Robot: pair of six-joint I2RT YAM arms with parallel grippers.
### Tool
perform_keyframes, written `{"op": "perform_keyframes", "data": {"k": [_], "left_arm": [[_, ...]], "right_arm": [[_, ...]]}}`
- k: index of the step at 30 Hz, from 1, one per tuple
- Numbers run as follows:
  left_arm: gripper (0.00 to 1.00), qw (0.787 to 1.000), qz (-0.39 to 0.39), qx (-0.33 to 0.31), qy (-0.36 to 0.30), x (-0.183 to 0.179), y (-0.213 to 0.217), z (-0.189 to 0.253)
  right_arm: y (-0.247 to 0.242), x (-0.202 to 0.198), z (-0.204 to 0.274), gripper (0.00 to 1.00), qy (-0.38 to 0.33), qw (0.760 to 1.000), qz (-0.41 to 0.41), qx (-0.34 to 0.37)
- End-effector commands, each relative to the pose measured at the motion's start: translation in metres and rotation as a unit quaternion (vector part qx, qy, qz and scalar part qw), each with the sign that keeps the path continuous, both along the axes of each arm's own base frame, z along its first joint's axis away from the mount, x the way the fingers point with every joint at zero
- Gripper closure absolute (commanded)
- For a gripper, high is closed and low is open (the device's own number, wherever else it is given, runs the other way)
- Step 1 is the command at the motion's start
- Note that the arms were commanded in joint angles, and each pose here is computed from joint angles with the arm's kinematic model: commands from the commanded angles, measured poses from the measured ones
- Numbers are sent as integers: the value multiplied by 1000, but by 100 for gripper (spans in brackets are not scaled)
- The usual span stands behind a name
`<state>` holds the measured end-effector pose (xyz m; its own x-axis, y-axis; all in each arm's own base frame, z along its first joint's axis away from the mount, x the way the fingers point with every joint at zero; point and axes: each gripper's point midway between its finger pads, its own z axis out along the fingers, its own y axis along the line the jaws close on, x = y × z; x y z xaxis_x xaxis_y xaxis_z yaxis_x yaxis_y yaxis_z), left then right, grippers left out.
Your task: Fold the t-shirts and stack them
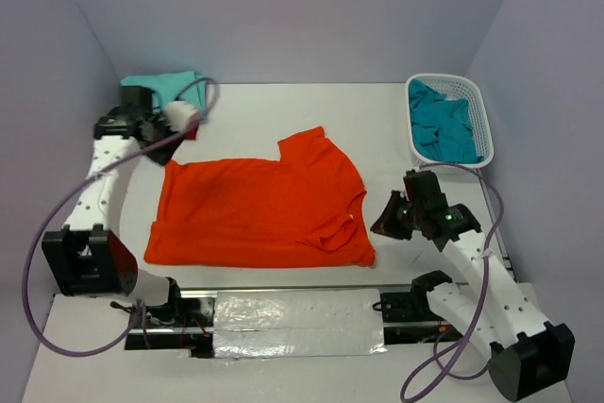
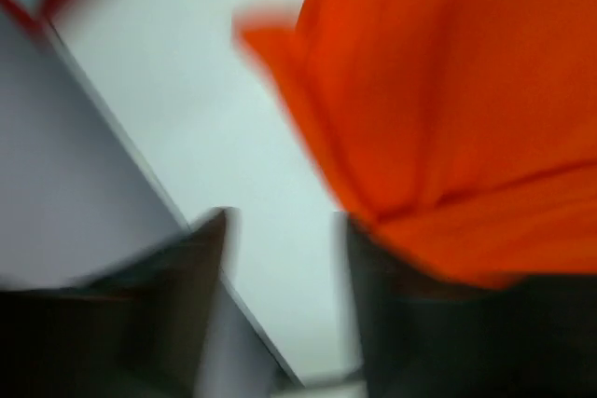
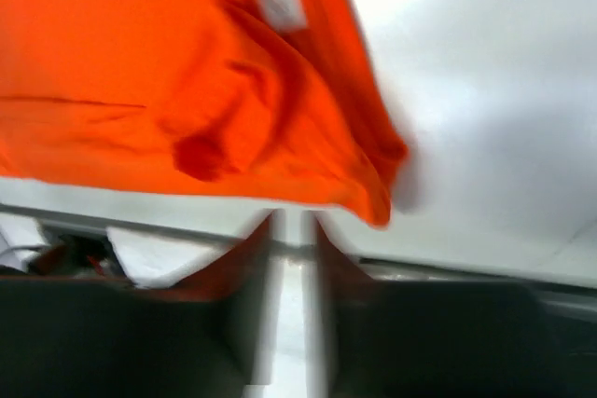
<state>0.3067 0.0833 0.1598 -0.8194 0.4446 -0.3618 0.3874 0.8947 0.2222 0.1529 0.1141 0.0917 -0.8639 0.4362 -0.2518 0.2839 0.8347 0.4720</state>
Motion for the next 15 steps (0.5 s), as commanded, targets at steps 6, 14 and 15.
{"op": "perform_keyframes", "data": {"k": [6,14,15], "left_arm": [[66,863,-474,-173,-28,-47,-318,27],[39,781,-573,-244,38,-117,-437,-43],[37,776,-578,-248,44,-127,-446,-46]], "right_arm": [[30,86,13,73,-57,988,140,-12],[43,92,-18,52,-31,987,159,17],[44,91,-22,52,-29,986,163,21]]}}
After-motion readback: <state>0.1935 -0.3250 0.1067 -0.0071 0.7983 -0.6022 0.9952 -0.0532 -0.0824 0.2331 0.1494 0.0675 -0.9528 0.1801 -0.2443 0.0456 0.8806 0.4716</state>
